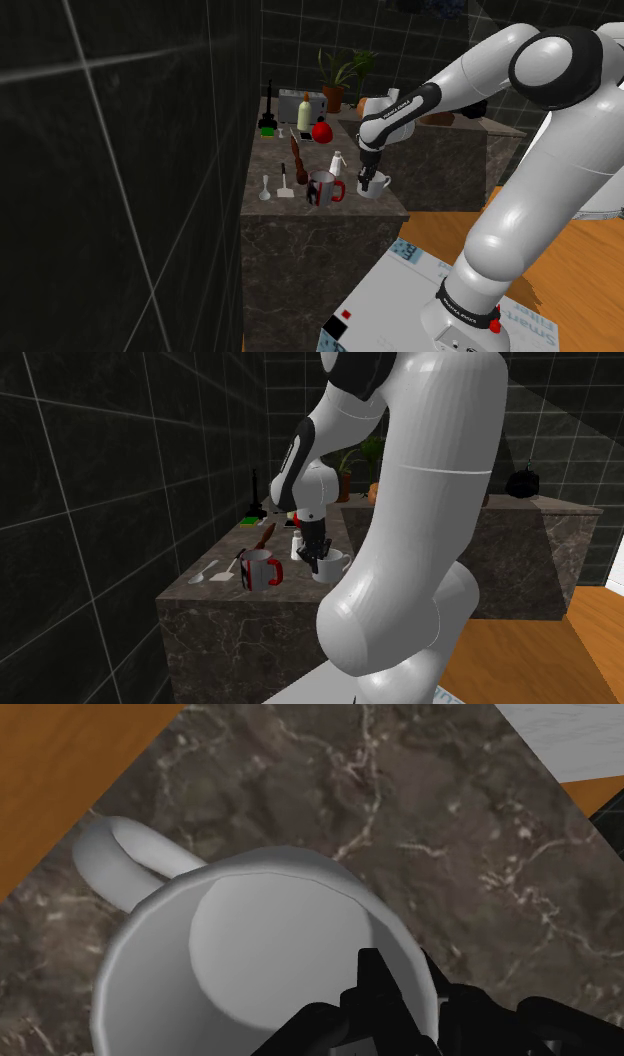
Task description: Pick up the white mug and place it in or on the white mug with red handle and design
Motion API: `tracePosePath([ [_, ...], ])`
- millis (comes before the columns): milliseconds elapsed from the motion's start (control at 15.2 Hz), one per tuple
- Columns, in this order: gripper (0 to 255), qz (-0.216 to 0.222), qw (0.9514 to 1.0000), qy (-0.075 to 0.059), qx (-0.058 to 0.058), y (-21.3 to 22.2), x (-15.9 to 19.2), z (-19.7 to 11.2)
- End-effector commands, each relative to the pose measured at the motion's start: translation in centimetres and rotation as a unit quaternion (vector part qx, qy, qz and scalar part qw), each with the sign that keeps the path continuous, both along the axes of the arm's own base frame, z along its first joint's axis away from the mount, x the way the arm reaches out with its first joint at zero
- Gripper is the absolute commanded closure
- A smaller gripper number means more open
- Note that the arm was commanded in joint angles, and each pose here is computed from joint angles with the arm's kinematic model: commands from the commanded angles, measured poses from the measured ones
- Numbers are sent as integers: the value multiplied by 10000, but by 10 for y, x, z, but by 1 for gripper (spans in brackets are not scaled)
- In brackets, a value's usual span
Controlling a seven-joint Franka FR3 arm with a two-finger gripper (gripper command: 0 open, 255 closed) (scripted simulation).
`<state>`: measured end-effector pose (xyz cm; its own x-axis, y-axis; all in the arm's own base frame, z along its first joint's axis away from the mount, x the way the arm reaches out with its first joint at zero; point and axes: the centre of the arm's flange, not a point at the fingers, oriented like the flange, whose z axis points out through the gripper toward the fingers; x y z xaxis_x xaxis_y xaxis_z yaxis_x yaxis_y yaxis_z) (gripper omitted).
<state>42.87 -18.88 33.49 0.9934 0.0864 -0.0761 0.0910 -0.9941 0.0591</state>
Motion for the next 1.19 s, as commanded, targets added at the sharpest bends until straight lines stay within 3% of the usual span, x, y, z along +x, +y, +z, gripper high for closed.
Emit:
tracePosePath([
  [0,255,0,10000,0,0,0,0,0],
  [1122,255,0,10000,0,0,0,0,84],
])
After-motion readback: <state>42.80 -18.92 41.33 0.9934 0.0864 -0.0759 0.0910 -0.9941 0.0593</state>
